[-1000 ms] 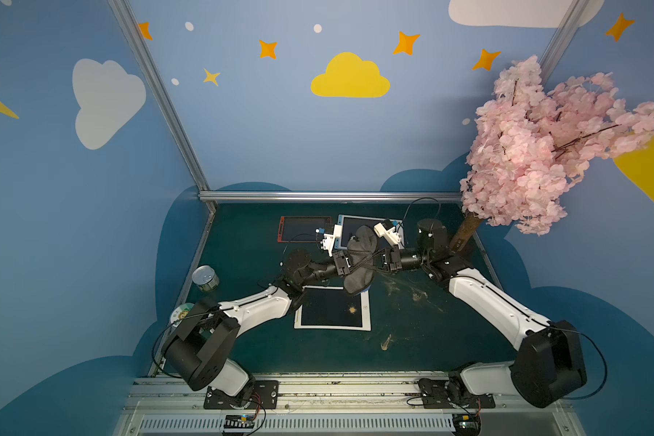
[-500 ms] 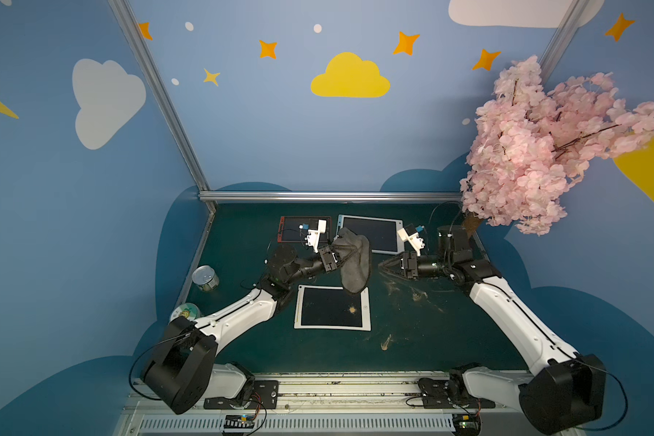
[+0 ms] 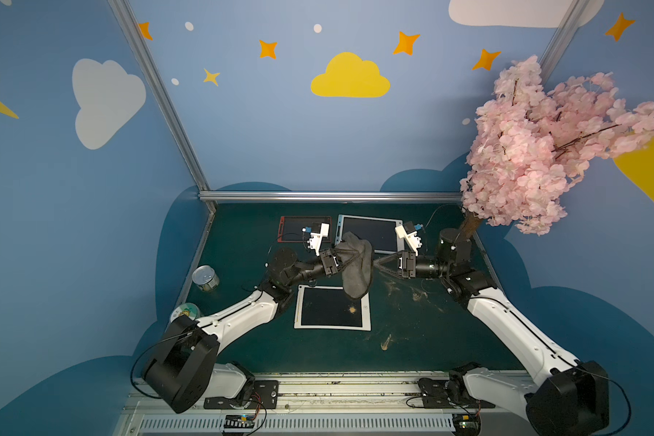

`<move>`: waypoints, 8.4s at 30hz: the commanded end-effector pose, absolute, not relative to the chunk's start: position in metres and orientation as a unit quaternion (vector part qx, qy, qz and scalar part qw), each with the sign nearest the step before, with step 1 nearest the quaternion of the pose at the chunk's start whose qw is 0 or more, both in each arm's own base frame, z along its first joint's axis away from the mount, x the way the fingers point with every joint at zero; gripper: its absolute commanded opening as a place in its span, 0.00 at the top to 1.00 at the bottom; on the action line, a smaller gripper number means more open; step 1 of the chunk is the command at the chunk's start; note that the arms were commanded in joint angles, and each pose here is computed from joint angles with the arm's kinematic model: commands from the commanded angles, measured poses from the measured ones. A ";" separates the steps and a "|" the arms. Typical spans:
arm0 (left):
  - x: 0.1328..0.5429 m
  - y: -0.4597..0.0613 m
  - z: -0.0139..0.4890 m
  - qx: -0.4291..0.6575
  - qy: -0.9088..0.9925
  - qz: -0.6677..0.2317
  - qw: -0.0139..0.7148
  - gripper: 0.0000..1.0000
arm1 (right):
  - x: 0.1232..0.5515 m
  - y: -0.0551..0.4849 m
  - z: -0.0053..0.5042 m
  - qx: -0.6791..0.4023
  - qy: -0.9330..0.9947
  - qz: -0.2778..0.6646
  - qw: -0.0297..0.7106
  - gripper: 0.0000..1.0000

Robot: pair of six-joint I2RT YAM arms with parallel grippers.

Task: Wipe the drawing tablet
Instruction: Pick up the cleaning item at the center of the board, then wipe the dirt from the drawing tablet.

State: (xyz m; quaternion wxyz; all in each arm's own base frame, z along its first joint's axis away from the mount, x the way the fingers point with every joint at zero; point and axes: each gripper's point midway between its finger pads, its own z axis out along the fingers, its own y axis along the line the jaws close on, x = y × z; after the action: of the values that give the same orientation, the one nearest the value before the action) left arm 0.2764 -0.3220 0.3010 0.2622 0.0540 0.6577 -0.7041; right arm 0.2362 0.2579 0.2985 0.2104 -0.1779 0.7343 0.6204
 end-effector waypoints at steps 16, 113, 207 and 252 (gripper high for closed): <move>0.265 -0.351 0.345 0.080 0.558 -0.803 0.191 0.97 | 0.240 0.285 0.296 -0.198 0.719 0.636 0.199 0.09; 0.275 -0.144 0.145 -0.101 0.860 -0.332 0.375 0.35 | 0.173 0.392 0.168 -0.341 0.845 0.402 0.090 1.00; 0.253 -0.145 -0.002 0.046 0.991 0.004 0.125 0.50 | 0.194 0.387 -0.013 -0.258 0.914 0.304 -0.070 1.00; 0.250 -0.151 0.007 0.047 0.990 -0.022 0.130 0.49 | 0.223 0.194 0.070 -0.058 0.958 0.281 0.014 1.00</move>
State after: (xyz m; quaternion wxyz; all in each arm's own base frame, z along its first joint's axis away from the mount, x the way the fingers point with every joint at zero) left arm 0.2696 -0.1557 0.0194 0.1659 0.0386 0.9851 -0.0244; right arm 0.2305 0.2046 0.0542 0.0095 -0.0469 0.9513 0.3046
